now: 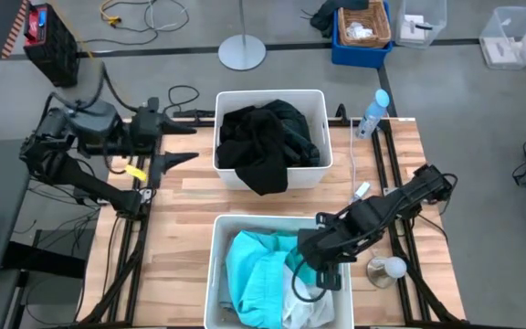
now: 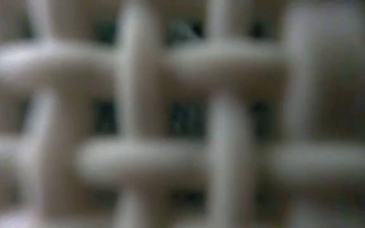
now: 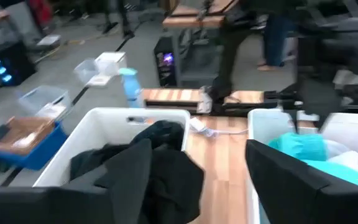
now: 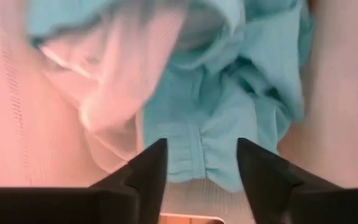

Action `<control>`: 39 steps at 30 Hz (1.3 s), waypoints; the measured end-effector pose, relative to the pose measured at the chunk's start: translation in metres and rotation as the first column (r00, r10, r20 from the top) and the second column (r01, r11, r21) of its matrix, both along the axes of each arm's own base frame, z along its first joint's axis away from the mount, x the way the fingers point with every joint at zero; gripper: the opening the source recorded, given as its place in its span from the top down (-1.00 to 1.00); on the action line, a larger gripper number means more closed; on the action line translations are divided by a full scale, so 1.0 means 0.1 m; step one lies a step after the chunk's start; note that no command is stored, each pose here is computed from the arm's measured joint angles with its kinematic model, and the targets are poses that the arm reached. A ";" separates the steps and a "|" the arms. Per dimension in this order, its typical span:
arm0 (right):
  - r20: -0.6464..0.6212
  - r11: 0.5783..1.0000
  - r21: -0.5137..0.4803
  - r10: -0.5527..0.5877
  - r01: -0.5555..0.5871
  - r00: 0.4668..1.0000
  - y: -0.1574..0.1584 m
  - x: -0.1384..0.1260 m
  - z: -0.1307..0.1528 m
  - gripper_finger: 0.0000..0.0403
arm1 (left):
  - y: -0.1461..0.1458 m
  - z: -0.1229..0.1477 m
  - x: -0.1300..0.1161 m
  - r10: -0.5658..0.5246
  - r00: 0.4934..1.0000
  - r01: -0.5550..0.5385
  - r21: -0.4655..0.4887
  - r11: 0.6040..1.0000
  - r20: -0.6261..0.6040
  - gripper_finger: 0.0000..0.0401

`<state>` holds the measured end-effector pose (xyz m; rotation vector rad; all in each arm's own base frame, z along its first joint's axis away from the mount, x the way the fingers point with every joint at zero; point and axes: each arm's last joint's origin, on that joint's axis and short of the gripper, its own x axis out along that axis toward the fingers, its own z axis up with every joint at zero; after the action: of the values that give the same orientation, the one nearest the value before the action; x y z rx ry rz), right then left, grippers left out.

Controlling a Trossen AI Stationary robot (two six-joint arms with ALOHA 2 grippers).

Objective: Sort clothes
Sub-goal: Return to Home Position

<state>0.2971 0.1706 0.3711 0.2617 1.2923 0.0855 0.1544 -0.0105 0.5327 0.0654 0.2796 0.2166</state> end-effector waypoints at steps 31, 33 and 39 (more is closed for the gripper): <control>0.880 0.996 -0.086 0.093 -0.036 0.466 -1.49 0.16 0.38 1.00 | 0.08 -1.69 -0.51 0.024 0.932 -0.015 -0.026 1.000 0.362 1.00; 0.890 0.999 -0.043 0.051 -0.027 0.453 -1.56 0.06 0.17 1.00 | 0.09 -1.86 -0.54 0.032 0.931 -0.017 -0.045 0.999 0.365 1.00; 0.913 0.999 0.023 -0.033 0.030 0.407 -1.71 -0.43 -0.25 1.00 | 0.08 -2.25 -0.52 0.049 0.899 0.000 -0.110 0.994 0.435 1.00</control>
<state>0.2544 -0.0004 0.3465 0.1861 0.1432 0.1714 0.1023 -0.0021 0.3080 -0.0946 -0.1583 0.2350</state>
